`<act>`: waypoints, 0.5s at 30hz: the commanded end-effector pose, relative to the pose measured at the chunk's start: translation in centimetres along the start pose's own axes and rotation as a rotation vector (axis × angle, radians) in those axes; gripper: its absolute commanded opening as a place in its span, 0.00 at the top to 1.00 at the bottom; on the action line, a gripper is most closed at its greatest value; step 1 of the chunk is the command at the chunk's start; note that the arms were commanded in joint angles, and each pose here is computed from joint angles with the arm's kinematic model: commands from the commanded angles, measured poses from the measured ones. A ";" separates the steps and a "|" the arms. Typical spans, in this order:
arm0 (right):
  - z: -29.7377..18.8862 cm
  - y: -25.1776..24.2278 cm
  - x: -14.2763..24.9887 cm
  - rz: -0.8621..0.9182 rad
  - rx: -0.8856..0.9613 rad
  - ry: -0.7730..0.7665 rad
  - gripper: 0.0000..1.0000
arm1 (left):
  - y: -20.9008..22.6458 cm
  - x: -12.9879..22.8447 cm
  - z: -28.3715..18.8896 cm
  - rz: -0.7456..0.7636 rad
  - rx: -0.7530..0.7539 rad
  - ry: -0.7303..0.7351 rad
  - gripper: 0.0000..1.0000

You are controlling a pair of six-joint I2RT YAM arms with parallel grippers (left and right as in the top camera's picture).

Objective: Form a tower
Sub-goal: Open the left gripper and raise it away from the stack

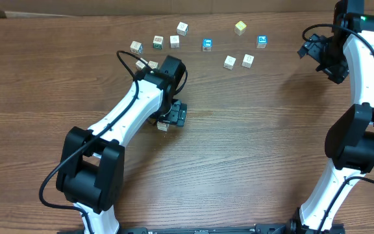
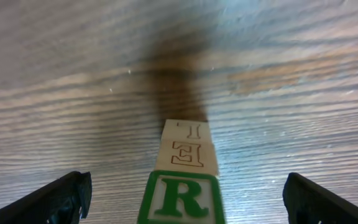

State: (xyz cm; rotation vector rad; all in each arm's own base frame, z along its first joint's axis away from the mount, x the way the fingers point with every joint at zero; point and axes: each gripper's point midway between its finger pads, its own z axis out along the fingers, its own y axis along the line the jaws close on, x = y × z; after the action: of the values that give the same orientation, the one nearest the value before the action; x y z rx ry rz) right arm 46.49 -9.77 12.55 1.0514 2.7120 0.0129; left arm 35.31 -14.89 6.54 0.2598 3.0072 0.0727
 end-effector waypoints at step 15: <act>-1.3 0.5 -0.8 -0.002 -0.024 -0.038 0.00 | 9.8 -9.2 -10.9 -0.376 0.006 -0.311 0.68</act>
State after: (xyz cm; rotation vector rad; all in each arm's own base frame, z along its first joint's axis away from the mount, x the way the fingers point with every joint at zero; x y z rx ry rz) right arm 46.51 -9.78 12.55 1.0517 2.7111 0.0132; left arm 44.56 -10.43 17.49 -0.1071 2.7196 -0.0224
